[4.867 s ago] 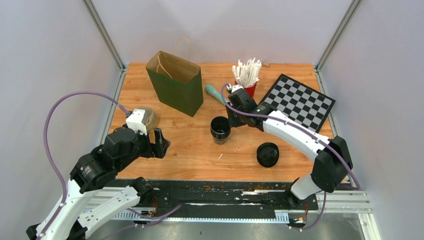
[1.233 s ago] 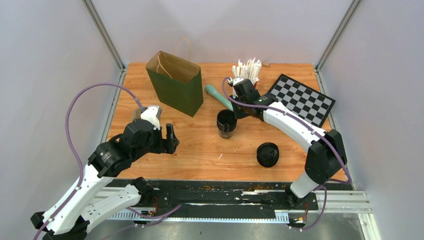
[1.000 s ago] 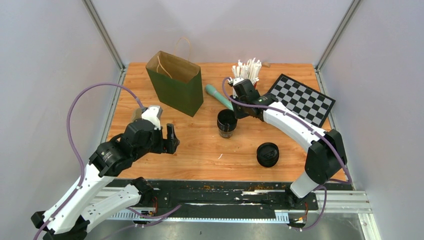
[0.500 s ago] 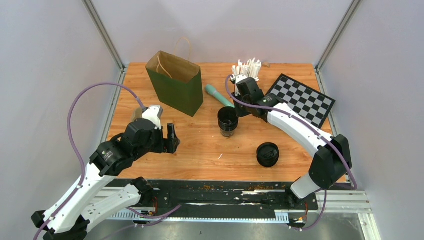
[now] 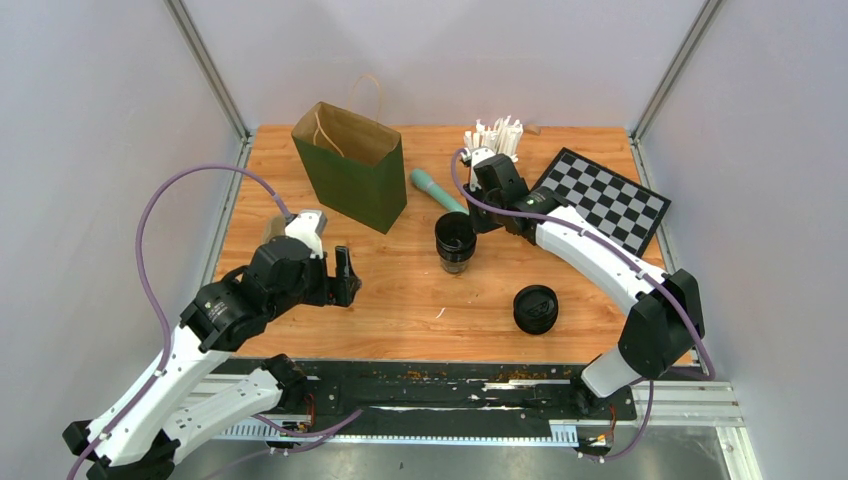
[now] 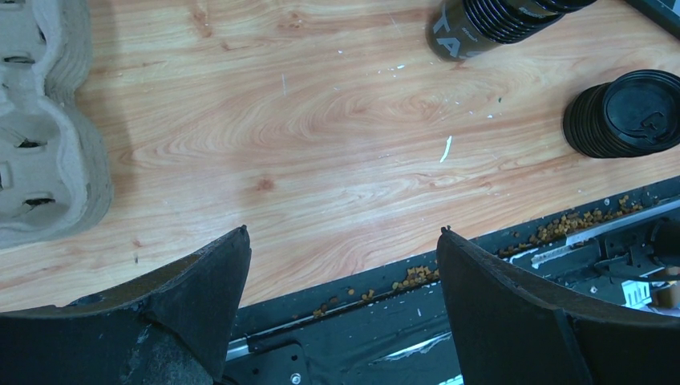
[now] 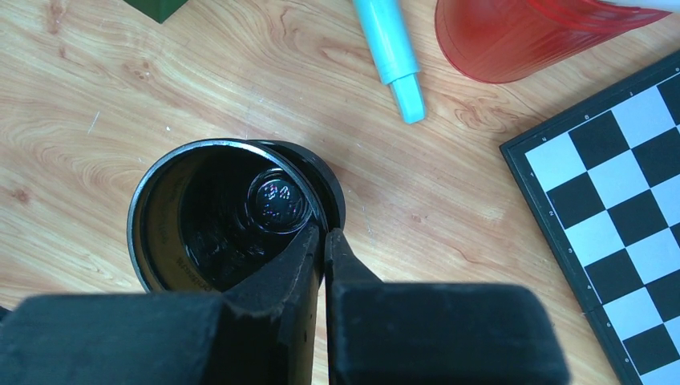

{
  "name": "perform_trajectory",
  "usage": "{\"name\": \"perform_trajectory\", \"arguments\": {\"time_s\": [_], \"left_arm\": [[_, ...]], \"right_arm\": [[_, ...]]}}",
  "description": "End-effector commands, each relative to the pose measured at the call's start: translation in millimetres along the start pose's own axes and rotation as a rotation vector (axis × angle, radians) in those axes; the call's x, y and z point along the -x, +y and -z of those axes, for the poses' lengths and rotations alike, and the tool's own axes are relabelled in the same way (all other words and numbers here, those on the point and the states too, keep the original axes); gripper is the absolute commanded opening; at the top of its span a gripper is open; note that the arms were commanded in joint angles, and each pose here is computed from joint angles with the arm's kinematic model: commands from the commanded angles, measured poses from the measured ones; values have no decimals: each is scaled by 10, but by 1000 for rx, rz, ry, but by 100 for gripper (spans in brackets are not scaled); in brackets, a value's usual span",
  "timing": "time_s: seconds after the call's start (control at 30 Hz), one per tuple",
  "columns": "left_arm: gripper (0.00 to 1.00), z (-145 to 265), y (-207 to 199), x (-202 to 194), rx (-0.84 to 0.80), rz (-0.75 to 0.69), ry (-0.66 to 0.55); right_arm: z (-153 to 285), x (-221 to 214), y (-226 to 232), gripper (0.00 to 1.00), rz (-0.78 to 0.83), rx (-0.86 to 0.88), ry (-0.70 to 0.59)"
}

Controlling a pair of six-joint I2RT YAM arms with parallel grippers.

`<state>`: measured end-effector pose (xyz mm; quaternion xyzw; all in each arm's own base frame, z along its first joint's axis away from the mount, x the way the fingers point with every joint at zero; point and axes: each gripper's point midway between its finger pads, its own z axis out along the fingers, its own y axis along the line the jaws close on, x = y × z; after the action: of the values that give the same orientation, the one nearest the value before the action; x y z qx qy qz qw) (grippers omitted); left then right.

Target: Pack the takeout coffee

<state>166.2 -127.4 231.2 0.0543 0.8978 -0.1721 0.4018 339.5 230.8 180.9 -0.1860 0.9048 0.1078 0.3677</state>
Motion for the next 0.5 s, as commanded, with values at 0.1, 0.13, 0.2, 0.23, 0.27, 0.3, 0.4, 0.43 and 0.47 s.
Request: {"name": "perform_trajectory", "arguments": {"time_s": [0.1,0.13,0.2,0.23,0.27,0.3,0.4,0.43,0.47], "left_arm": [[92,-2,-82,85,-29,23,-28],[93,-1,-83,86,-30,23,-29],[92,-7,-85,84,-30,23,-27],[93,-11,-90,87,-31,23,-28],[92,-11,-94,92,-33,22,-28],[92,-13,-94,94,-33,21,-28],[92,-20,-98,95,-31,18,-26],[92,-20,-99,100,-32,19,-27],[92,-28,-96,92,-30,18,-24]], "right_arm": [[96,246,79,9,19,40,-78],[89,233,80,9,21,41,-71],[77,221,103,4,32,55,-59],[80,225,100,2,32,53,-57],[78,228,93,1,29,47,-58],[81,234,77,2,26,40,-61],[75,234,71,8,25,34,-60],[75,236,74,7,28,35,-59],[66,229,64,5,29,32,-54]]}}
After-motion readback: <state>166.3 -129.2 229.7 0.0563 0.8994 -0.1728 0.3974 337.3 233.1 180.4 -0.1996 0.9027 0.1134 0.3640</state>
